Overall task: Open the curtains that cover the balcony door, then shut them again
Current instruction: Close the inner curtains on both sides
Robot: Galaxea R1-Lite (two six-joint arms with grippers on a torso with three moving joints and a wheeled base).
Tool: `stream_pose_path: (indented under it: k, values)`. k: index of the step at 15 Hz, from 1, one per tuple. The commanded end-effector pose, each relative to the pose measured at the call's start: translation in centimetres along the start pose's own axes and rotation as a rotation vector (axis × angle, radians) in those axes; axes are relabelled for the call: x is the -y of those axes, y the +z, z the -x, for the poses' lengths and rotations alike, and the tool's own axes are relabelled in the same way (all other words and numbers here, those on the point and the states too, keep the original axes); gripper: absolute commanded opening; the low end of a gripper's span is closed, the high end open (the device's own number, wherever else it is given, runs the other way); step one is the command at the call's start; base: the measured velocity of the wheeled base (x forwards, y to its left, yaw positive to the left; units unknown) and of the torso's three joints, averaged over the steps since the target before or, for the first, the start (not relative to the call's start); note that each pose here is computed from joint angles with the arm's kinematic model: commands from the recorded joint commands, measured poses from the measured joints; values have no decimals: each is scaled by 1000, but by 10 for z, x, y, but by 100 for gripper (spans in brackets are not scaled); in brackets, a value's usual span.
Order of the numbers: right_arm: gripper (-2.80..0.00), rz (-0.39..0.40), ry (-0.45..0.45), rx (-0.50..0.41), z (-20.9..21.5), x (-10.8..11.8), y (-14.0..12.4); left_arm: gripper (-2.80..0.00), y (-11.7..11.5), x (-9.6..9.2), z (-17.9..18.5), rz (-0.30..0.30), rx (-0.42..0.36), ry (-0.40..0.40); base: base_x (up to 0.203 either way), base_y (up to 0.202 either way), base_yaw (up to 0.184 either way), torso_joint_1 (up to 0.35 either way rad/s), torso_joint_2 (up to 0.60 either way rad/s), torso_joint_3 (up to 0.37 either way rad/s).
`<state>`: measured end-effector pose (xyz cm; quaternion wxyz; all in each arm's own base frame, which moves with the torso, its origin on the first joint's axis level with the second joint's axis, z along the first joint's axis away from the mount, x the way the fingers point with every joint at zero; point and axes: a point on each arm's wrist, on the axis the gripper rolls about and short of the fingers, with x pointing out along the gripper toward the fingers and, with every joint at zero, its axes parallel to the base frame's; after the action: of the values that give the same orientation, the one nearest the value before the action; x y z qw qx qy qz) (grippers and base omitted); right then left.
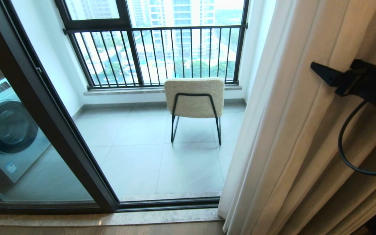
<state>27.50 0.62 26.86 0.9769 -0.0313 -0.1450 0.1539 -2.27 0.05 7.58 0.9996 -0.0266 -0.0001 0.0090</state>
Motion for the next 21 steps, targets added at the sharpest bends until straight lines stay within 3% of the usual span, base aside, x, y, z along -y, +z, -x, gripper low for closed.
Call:
stream_pose_path:
  k: [1,8,12,21]
  values:
    - [-280,2,3,8,0,0,1,-280,0,0,0,1,0,-1,0,0,0,0,0,0]
    - [-280,11,-3,33,2,0,5,-280,0,0,0,1,0,0,0,0,0,0,0,0]
    - [-280,9,-60,50,0,1,7,-280,0,0,0,1,0,0,0,0,0,0,0,0]
    - [-280,33,-89,189,0,1,35,-280,0,0,0,1,0,0,0,0,0,0,0,0]
